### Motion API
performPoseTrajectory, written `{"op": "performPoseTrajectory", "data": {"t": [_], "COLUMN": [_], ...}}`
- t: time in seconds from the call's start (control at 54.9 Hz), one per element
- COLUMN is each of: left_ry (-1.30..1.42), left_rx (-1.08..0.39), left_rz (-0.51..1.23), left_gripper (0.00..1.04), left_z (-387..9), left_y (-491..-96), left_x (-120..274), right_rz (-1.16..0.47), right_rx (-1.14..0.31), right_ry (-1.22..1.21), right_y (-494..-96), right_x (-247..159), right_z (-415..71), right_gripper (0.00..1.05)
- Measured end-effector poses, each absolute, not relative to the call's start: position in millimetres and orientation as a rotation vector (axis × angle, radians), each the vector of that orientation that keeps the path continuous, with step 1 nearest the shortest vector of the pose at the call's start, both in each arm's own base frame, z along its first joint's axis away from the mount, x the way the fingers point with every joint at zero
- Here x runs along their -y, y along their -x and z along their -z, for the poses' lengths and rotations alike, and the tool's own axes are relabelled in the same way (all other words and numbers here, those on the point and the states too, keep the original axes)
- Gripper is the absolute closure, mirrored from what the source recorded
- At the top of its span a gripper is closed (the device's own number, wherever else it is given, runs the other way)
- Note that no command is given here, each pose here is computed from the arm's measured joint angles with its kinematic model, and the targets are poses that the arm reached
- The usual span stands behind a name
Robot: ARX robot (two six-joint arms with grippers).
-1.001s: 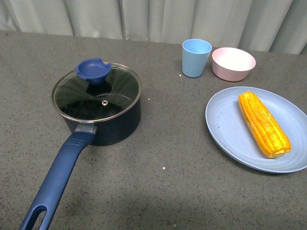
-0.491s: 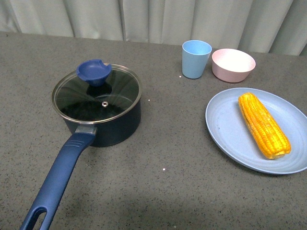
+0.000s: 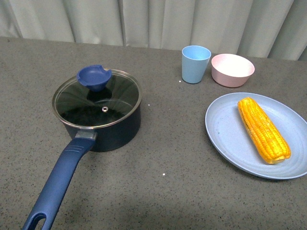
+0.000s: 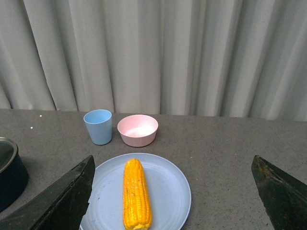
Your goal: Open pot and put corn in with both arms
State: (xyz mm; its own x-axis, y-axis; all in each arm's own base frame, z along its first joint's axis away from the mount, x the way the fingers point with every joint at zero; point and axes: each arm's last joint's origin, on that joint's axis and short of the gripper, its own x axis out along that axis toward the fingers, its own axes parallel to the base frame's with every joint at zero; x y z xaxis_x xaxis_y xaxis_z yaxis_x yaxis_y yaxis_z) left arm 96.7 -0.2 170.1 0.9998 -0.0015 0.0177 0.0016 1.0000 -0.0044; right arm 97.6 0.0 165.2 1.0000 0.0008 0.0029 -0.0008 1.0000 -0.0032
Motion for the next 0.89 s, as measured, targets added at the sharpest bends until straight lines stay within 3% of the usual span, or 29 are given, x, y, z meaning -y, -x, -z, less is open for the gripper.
{"op": "performPoseTrajectory", "data": {"t": [0.801,0.892], "left_ry": [0.004,0.057], "left_rx": [0.018,-0.064], "left_rz": [0.002,0.127], "left_gripper": [0.06,0.06], "left_z": [-170.1,-165.4], "left_y": [-96.7,-99.1], "left_x": [0.2,0.2], "right_rz": [-0.001,-0.001], "right_rx": [0.003,0.003], "right_ry": [0.003,0.003], "right_y": [-97.6,-97.6], "right_x": [0.0,0.0], "right_z": [-165.2,-165.2], "right_gripper": [0.09,0.09]}}
